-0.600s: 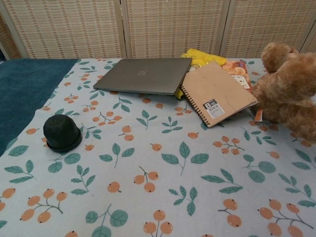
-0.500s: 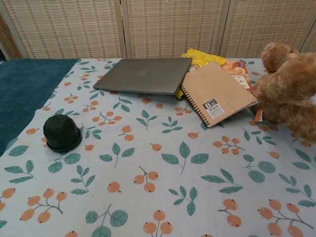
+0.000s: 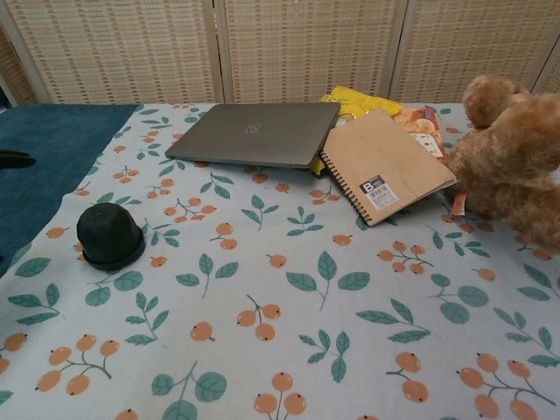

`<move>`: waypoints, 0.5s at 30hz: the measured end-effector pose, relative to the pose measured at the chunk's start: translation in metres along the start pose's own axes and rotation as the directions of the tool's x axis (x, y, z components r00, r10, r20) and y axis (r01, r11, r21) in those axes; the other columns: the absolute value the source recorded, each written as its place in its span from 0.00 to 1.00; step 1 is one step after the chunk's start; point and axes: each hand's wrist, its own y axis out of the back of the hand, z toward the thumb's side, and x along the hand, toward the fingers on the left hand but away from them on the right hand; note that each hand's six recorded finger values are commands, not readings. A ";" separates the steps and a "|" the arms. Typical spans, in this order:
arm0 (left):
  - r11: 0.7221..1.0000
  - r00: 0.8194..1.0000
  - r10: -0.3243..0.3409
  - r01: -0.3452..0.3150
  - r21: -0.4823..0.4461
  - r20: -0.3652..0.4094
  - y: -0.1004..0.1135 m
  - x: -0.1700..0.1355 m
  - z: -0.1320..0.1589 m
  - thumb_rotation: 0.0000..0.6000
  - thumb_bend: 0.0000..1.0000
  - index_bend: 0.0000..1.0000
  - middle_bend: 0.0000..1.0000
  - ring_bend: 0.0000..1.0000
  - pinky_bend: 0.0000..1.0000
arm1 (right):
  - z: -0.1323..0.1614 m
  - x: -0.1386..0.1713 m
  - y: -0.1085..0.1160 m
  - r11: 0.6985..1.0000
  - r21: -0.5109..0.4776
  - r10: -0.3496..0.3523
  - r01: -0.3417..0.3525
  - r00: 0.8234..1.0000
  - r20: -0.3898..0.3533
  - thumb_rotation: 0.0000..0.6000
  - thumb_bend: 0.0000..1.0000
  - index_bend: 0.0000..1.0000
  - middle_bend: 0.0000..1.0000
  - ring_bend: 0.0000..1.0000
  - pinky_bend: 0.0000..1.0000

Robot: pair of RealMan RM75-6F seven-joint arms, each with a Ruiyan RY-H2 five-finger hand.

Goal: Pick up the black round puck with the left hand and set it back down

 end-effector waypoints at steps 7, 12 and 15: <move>1.000 1.000 -0.030 0.030 -0.008 0.002 -0.033 0.025 0.007 1.00 0.34 0.00 0.00 0.00 0.03 | -0.002 0.002 0.001 1.000 -0.015 0.013 -0.013 1.000 0.005 1.00 0.18 0.00 0.00 0.00 0.00; 0.997 0.997 -0.079 0.079 0.023 -0.004 -0.056 0.043 0.009 1.00 0.33 0.00 0.00 0.00 0.02 | -0.003 0.003 0.001 1.000 -0.018 0.024 -0.024 1.000 0.003 1.00 0.18 0.00 0.00 0.00 0.00; 0.996 0.997 -0.079 0.078 0.050 0.004 -0.062 0.049 0.015 1.00 0.33 0.00 0.00 0.00 0.02 | -0.004 0.002 0.002 1.000 -0.005 0.017 -0.017 1.000 0.016 1.00 0.18 0.00 0.00 0.00 0.00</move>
